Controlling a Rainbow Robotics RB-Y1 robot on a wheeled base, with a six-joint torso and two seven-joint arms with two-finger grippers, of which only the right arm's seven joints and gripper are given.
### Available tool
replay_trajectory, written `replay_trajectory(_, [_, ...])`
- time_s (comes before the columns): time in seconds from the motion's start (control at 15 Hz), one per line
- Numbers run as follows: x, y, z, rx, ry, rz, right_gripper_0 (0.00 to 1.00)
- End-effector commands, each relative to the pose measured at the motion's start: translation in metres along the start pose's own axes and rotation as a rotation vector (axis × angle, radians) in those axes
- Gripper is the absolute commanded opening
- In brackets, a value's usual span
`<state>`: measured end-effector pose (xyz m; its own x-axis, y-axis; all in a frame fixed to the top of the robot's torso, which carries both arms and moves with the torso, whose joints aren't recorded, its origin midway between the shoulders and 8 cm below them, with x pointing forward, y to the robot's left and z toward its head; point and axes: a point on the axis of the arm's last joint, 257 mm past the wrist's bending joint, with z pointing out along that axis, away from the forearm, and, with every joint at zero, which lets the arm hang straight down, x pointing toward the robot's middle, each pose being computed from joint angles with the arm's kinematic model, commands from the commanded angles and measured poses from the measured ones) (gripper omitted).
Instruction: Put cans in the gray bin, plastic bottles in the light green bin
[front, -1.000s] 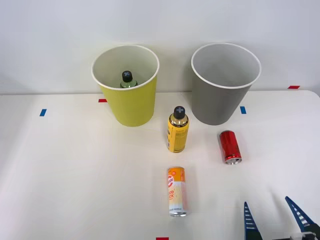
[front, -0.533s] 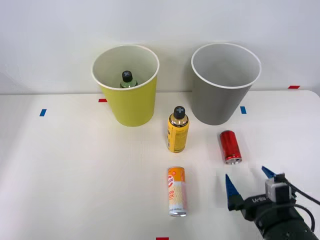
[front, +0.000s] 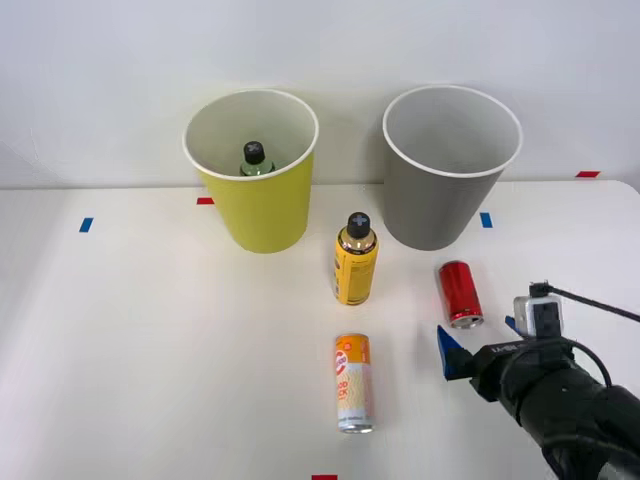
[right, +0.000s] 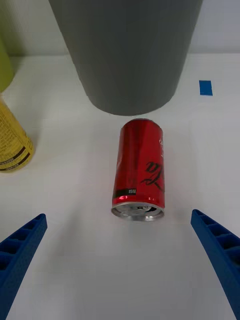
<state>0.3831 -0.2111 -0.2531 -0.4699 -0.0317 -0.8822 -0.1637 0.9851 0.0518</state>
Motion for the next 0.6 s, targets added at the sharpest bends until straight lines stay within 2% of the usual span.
replay_trajectory(0.07, [-0.046, 0.000, -0.005, 0.031, 0.108, 0.038, 1.00])
replay_trajectory(0.2, [-0.054, 0.004, 0.000, 0.037, 0.152, 0.088, 1.00])
replay_trajectory(0.6, [-0.066, -0.005, 0.050, 0.054, 0.227, 0.096, 0.90])
